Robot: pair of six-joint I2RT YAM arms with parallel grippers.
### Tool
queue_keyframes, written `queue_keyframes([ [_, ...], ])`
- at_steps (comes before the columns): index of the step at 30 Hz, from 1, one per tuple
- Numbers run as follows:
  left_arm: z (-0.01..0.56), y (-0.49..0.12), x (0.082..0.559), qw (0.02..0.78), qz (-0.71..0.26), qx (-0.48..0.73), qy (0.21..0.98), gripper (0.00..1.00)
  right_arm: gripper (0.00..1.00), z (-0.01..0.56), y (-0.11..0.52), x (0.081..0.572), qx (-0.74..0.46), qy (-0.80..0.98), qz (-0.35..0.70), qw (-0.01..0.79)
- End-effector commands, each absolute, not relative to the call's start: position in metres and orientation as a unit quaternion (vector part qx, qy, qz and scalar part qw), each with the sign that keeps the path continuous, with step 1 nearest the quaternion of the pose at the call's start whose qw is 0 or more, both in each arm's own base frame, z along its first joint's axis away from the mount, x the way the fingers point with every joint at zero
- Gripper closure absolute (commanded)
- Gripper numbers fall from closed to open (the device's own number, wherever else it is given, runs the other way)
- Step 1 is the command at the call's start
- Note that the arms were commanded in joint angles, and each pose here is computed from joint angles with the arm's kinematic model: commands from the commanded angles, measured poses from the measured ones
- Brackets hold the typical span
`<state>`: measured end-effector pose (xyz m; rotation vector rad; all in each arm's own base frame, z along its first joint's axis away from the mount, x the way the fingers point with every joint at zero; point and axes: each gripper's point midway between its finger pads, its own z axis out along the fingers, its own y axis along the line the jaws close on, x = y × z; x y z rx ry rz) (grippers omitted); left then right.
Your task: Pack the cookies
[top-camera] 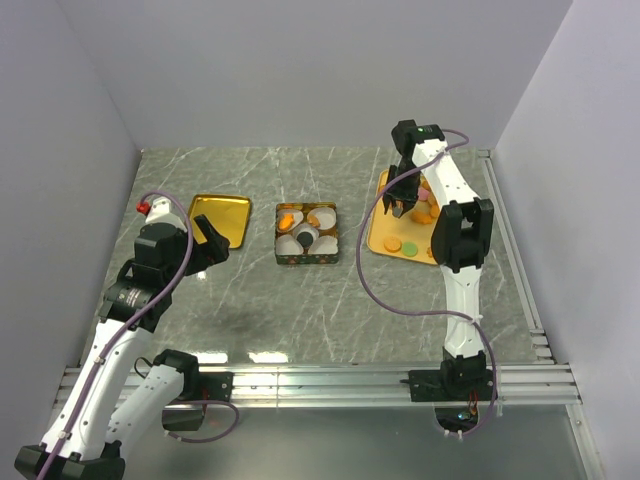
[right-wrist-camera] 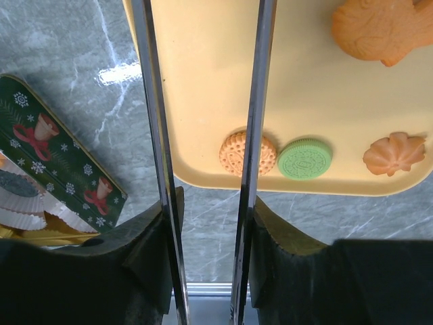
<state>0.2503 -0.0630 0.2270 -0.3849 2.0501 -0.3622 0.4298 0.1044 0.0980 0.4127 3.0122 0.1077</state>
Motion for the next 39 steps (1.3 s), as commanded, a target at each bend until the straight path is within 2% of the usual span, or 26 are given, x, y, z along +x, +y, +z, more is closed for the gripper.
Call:
queue_keyframes([
  [1, 0.234, -0.065, 0.253, 0.501, -0.158, -0.155, 0.836, 0.05, 0.62, 0.099, 0.099, 0.422, 0.137, 0.99, 0.017, 0.035],
  [8, 0.233, -0.066, 0.253, 0.5, -0.159, -0.153, 0.838, 0.06, 0.65, 0.114, 0.098, 0.422, 0.138, 0.989, 0.022, 0.051],
  [17, 0.232, -0.071, 0.253, 0.496, -0.164, -0.145, 0.84, 0.06, 0.66, 0.164, 0.099, 0.418, 0.14, 0.984, 0.046, 0.101],
  [27, 0.227, -0.083, 0.251, 0.482, -0.171, -0.126, 0.85, 0.07, 0.66, 0.228, 0.108, 0.384, 0.139, 0.972, 0.104, 0.158],
  [34, 0.223, -0.09, 0.25, 0.473, -0.172, -0.117, 0.856, 0.08, 0.68, 0.241, 0.16, 0.336, 0.085, 0.966, 0.186, 0.16],
  [39, 0.222, -0.093, 0.249, 0.469, -0.173, -0.113, 0.858, 0.09, 0.68, 0.238, 0.237, 0.282, 0.012, 0.961, 0.239, 0.138],
])
